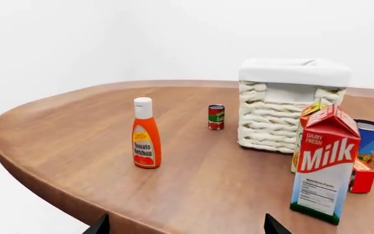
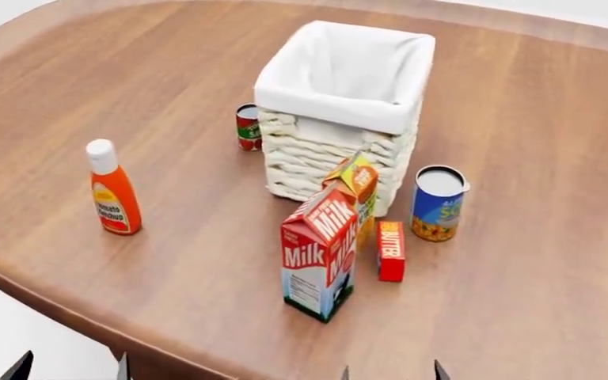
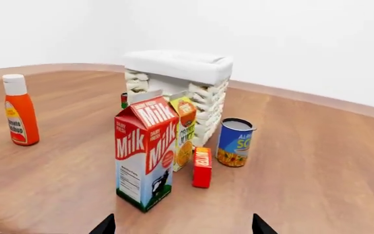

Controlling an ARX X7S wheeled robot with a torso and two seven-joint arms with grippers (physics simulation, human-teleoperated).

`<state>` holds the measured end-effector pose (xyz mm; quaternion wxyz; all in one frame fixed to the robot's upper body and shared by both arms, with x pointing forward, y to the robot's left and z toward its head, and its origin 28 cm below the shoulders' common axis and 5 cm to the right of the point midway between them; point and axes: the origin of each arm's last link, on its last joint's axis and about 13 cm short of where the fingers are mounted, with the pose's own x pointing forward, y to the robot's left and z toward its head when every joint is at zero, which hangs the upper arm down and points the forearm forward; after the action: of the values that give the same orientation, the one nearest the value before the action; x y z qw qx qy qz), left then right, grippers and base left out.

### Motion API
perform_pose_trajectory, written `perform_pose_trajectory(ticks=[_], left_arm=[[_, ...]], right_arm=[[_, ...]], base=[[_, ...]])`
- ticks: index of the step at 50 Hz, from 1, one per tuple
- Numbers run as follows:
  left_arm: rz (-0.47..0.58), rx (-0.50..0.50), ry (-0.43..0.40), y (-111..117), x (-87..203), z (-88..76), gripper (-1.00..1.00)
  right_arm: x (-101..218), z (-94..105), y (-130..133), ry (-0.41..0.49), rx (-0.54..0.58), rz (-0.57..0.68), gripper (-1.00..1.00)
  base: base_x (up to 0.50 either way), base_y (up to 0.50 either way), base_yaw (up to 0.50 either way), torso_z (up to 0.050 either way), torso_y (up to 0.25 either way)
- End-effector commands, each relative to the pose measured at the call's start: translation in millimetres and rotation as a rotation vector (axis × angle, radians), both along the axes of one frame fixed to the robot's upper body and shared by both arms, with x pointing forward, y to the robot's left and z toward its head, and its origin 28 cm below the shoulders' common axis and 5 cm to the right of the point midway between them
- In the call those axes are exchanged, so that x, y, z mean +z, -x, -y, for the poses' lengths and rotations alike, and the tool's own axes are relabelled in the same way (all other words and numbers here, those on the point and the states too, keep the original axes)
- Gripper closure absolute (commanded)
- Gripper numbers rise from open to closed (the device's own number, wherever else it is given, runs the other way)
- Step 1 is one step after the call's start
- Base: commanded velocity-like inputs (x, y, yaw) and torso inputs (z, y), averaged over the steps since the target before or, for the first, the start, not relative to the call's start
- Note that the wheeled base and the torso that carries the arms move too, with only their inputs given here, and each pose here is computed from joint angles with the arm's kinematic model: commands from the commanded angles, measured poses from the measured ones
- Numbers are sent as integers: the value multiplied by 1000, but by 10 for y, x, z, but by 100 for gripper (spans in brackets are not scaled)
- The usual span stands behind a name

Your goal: Pick up the butter and put it in the basket.

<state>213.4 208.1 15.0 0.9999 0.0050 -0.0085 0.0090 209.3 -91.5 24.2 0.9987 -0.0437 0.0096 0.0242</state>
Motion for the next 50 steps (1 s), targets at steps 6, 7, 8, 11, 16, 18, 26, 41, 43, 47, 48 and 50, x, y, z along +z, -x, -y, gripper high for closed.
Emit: perform_pose_trajectory(ticks=[6,7,8,11,16,18,26,41,43,47,48,50], left_arm=[[1,0,3,-7,13,-6,-100],[1,1,4,-12,14,-8,-100],[2,2,5,-16,24,-11,-100],[4,11,13,-59,61,-37,-100],[-1,43,32,-202,217,-151,-100],[18,56,22,-263,303,-215,-100],[90,159,76,-459,627,-460,-100],[89,202,121,-490,717,-530,-100],[89,202,122,-488,724,-534,-100],[90,209,124,-510,720,-546,-100],[90,210,124,-510,717,-546,-100],[89,213,124,-510,720,-546,-100]], right_arm=[[27,14,8,-6,-25,26,-100],[35,14,11,19,-33,39,-100],[43,16,17,15,-55,53,-100],[49,41,37,-22,-83,54,-100],[69,35,50,-5,-73,56,-100],[53,36,44,-5,-75,52,-100],[61,33,52,-5,-79,53,-100],[51,39,72,3,-77,41,-100],[51,38,72,2,-77,40,-100],[56,32,71,6,-77,40,-100],[58,32,72,10,-80,42,-100],[66,35,75,10,-88,51,-100]], base=[[113,-491,0,0,0],[109,-493,0,0,0],[116,-411,0,0,0],[0,0,0,0,0],[217,79,0,0,0],[470,171,0,0,0],[470,171,0,0,0],[470,171,0,0,0],[470,171,0,0,0],[470,171,0,0,0],[470,171,0,0,0],[470,171,0,0,0]])
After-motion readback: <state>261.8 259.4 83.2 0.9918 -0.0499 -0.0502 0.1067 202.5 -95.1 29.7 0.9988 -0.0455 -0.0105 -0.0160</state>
